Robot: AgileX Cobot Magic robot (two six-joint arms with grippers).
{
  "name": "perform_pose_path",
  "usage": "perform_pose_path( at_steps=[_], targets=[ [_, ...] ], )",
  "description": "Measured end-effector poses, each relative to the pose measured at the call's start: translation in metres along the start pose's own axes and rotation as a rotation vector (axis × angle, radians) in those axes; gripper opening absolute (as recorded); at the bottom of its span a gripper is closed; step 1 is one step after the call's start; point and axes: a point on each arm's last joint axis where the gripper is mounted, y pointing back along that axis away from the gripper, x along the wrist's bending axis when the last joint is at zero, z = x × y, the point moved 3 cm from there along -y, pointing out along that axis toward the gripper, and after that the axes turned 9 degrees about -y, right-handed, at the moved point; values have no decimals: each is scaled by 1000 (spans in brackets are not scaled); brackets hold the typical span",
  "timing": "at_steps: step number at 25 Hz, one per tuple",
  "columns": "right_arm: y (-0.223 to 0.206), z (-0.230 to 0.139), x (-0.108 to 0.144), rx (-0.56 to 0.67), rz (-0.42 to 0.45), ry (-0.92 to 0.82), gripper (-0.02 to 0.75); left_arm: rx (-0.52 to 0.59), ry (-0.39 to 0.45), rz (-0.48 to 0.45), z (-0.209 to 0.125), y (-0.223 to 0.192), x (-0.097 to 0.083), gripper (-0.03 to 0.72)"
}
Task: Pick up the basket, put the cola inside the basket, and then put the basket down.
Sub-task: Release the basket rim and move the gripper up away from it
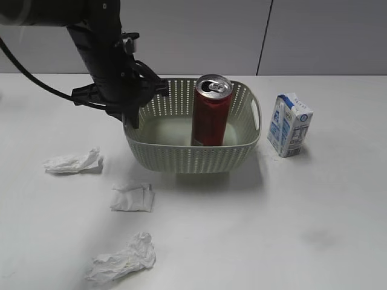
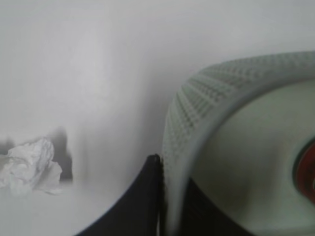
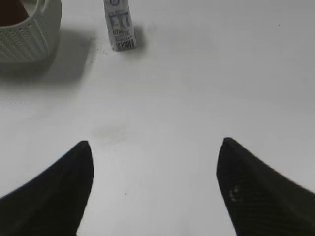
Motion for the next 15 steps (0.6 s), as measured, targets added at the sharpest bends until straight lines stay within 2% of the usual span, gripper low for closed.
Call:
perform_pose_path(
  at_steps=[4,10,12,14,15],
  targets=[
    [7,-2,0,-71,10,5,589,7,5,-2,0,-7,0,2],
    [8,-2,0,-87,13,7,589,64,-28,-13,-4,-32,1,27],
    [8,-2,0,-87,13,7,589,68,-22,-26,-4,-34,0,86],
    [8,-2,0,-87,12,7,589,63,-16,-38,-3,-34,-2,201],
    [8,-2,0,-87,12,6,589,63,-17,-41,-3,-34,-3,290]
  ],
)
